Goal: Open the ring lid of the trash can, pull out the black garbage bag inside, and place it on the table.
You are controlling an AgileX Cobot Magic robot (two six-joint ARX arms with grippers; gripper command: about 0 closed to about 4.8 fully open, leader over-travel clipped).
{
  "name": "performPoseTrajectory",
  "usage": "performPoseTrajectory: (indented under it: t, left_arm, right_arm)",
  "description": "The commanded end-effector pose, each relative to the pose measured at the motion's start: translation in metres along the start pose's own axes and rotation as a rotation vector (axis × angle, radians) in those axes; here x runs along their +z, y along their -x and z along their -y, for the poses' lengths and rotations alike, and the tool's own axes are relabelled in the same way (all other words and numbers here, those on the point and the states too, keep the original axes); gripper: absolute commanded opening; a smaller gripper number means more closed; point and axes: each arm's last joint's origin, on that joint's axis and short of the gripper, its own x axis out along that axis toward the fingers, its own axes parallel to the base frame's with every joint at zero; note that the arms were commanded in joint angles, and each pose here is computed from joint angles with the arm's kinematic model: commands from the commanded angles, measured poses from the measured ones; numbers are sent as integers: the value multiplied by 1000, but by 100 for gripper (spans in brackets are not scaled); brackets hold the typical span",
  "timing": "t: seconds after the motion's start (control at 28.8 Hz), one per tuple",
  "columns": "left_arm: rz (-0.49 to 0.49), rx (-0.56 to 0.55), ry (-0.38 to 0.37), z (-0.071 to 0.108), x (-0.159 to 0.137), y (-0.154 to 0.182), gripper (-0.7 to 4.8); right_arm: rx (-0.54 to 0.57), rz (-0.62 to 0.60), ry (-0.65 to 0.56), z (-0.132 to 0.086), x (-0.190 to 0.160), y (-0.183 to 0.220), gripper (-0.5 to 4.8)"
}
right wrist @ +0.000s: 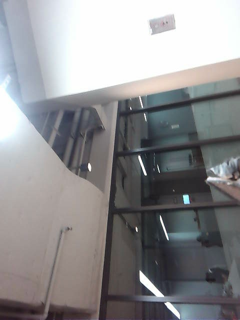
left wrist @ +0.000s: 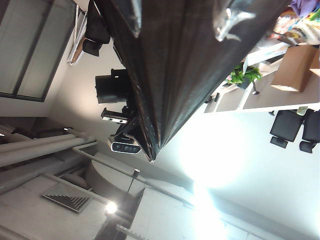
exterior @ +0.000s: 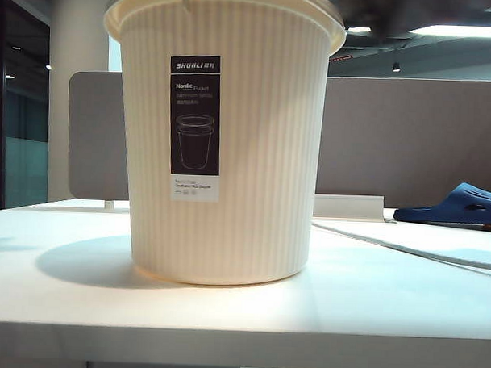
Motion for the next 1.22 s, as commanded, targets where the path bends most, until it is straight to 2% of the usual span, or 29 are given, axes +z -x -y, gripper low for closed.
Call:
performPoseTrajectory:
  t: [0.03,0.38,0.9,1.22]
  left_arm:
    - [-22,-4,-4,3,0,0,185]
    - [-66,16,-2,-2,-4,0,185]
    - [-134,8,-5,-5,-8,1,184]
    - [-194,80,-4,-17,-17,3,184]
  right_arm:
    - [7,20,18,-6,4,1,-1]
    - [-10,-8,10,12,-2,0,-1]
    - [-78,-119,55,42,-17,-1,-1]
    - [-159,-205,115,57,-27,2,-1]
